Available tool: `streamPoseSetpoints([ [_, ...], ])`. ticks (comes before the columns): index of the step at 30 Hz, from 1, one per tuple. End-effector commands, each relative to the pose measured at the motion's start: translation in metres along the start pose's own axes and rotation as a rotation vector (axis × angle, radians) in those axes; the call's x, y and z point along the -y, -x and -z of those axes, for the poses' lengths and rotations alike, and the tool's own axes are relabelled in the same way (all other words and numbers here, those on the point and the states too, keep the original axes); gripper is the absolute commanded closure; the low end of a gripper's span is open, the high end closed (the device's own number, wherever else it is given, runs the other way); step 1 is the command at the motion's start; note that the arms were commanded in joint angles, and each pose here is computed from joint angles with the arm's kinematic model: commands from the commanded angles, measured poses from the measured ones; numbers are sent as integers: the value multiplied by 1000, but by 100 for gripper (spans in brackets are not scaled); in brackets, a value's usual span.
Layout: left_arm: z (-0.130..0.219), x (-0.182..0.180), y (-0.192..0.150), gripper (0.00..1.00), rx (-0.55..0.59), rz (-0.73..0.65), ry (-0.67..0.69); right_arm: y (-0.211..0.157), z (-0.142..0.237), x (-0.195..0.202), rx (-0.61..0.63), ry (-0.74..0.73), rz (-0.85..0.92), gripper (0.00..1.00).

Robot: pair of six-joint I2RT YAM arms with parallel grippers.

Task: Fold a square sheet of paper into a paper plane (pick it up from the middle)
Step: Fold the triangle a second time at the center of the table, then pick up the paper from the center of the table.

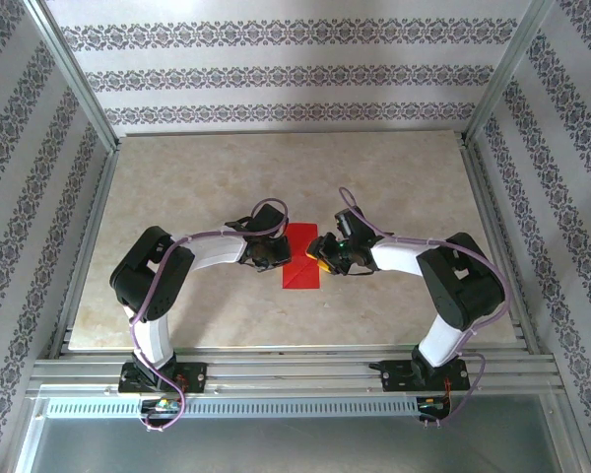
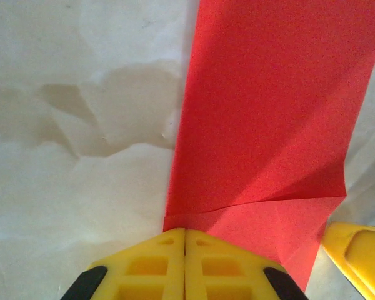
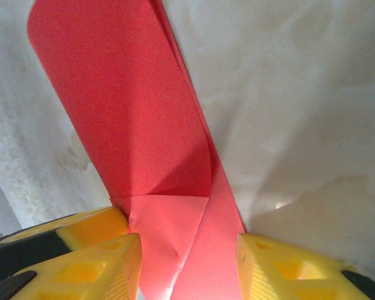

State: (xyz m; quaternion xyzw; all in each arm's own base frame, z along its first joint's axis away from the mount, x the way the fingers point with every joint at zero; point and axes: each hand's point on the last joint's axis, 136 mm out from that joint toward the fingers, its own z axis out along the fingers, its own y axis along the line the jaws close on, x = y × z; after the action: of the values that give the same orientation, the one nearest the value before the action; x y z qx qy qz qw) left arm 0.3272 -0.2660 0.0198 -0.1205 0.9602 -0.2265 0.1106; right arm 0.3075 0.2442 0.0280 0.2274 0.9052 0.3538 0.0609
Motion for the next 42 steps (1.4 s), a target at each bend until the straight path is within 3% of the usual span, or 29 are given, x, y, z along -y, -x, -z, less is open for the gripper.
streamPoseSetpoints([
  [1, -6, -16, 0, 93, -1, 52, 38, 2, -6, -10, 9, 8, 13, 56],
  [9, -9, -21, -3, 93, -16, 60, 49, 3, -7, -17, 11, 26, 29, 65],
  [26, -11, -20, -5, 94, -31, 64, 37, 7, -15, -20, 11, 21, 27, 64],
  [42, -11, -19, -6, 94, -40, 61, 33, -7, -23, -26, -30, 56, 105, 81],
])
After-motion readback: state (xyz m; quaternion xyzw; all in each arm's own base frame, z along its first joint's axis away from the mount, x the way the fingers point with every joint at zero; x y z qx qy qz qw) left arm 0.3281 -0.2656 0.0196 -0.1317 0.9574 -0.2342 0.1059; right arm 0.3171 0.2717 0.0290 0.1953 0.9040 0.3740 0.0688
